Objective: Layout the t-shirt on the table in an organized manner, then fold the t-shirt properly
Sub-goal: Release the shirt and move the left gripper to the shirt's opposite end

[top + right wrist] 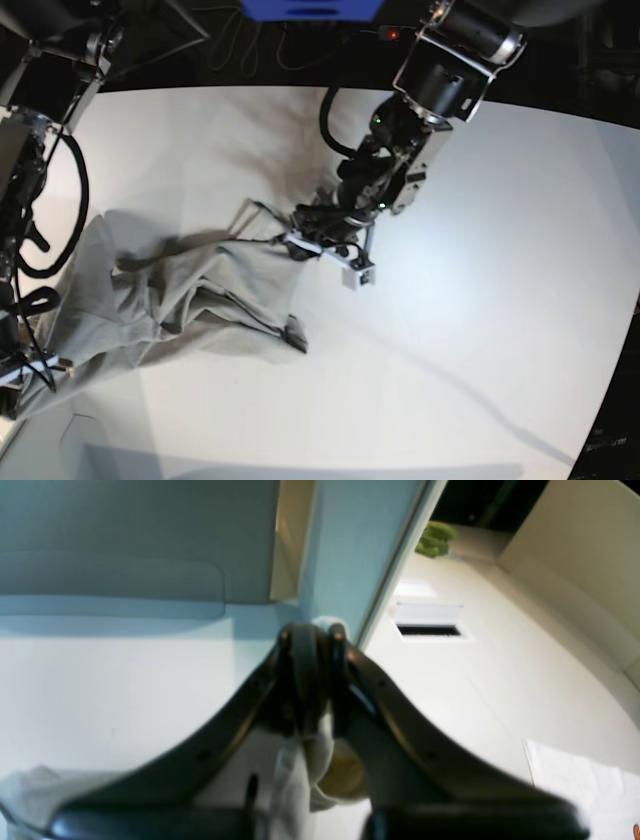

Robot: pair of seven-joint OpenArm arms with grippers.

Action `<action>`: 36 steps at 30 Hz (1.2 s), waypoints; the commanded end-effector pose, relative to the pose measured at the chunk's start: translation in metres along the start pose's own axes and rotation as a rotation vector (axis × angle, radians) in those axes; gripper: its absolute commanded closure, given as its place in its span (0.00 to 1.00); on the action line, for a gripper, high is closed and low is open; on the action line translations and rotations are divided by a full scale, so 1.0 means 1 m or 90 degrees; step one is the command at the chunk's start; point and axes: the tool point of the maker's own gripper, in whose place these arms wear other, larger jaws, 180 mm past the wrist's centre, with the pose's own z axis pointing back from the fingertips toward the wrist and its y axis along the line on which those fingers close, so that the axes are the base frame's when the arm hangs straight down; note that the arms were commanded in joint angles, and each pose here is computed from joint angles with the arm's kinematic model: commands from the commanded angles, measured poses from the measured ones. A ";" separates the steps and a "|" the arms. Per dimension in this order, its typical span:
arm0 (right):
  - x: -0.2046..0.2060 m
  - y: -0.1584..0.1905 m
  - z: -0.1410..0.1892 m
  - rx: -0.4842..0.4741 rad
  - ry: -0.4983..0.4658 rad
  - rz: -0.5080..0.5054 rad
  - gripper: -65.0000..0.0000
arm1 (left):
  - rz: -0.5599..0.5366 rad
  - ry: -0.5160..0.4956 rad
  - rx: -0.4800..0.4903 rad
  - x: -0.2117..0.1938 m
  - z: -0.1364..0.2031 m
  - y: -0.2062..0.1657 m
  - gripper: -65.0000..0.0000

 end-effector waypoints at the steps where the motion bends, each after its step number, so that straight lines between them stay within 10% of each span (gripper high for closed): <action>1: 0.019 -0.005 0.001 -0.006 -0.043 0.006 1.00 | 0.002 -0.025 -0.006 0.019 -0.001 -0.006 1.00; 10: 0.008 -0.004 0.000 -0.003 -0.025 0.007 1.00 | -0.041 -0.125 0.002 0.091 0.036 0.025 1.00; 21: -0.011 0.009 0.008 0.010 0.000 -0.011 1.00 | -0.077 -0.412 0.047 0.223 0.195 0.074 1.00; 28: -0.042 0.025 0.018 0.027 0.046 -0.026 1.00 | -0.038 -0.388 0.070 0.200 0.188 0.093 0.98; 36: -0.040 0.024 0.018 0.026 0.043 -0.028 1.00 | -0.020 -0.239 0.020 0.127 0.105 0.057 0.41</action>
